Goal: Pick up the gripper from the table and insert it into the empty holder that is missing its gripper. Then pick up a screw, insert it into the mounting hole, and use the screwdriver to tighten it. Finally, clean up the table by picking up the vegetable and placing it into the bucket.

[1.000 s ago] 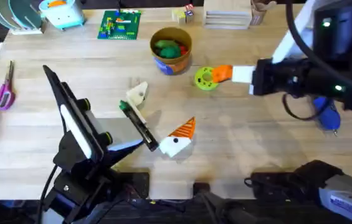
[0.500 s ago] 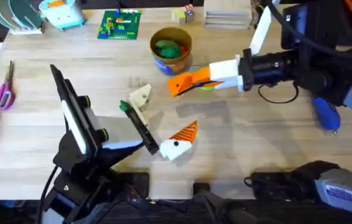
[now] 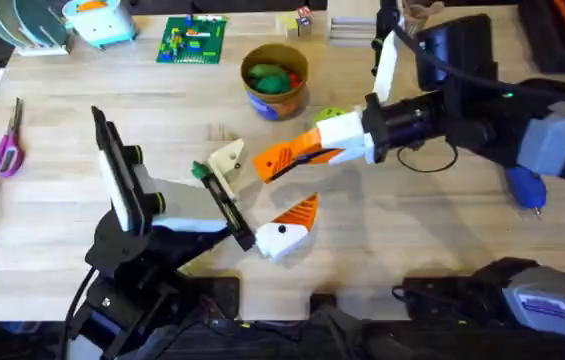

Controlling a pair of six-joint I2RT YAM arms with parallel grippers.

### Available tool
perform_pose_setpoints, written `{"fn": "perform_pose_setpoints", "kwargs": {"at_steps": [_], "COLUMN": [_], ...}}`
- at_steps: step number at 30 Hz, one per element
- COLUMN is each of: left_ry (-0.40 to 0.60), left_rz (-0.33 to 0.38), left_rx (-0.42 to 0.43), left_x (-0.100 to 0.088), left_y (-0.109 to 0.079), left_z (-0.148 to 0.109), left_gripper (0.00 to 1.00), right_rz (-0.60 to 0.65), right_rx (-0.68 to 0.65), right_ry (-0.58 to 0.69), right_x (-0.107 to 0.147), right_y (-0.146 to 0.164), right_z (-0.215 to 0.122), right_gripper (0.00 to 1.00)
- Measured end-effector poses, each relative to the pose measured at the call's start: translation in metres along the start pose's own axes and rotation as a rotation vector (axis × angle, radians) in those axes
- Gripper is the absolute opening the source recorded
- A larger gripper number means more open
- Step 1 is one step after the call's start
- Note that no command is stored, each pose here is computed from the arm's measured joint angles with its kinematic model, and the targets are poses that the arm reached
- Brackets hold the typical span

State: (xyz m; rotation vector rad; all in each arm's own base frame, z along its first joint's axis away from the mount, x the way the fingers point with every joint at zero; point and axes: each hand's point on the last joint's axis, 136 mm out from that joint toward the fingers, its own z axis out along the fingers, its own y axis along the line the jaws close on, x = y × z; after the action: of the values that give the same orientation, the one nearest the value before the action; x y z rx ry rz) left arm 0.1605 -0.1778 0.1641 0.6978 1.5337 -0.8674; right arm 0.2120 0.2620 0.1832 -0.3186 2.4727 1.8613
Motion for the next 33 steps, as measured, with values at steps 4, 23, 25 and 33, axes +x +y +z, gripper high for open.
{"fn": "perform_pose_setpoints", "kwargs": {"at_steps": [4, 23, 25, 33], "left_ry": [0.001, -0.003, 0.0, 0.007], "left_rz": [-0.01, -0.053, -0.058, -0.071], "left_rx": [0.003, -0.061, -0.057, -0.026], "left_x": [0.0, 0.0, 0.001, 0.002], "left_y": [0.0, 0.011, 0.01, 0.005], "left_z": [0.0, 0.0, 0.0, 0.0], "left_gripper": [0.993, 0.993, 0.993, 0.993], "right_rz": [-0.008, 0.073, 0.096, 0.117], "right_rx": [-0.015, -0.11, -0.117, -0.113], "right_ry": [0.009, 0.068, 0.079, 0.083], "right_x": [-0.005, -0.021, -0.022, -0.022], "right_y": [-0.003, -0.014, -0.016, -0.013], "right_z": [0.007, 0.037, 0.04, 0.058], "right_gripper": [0.01, 0.008, 0.008, 0.007]}}
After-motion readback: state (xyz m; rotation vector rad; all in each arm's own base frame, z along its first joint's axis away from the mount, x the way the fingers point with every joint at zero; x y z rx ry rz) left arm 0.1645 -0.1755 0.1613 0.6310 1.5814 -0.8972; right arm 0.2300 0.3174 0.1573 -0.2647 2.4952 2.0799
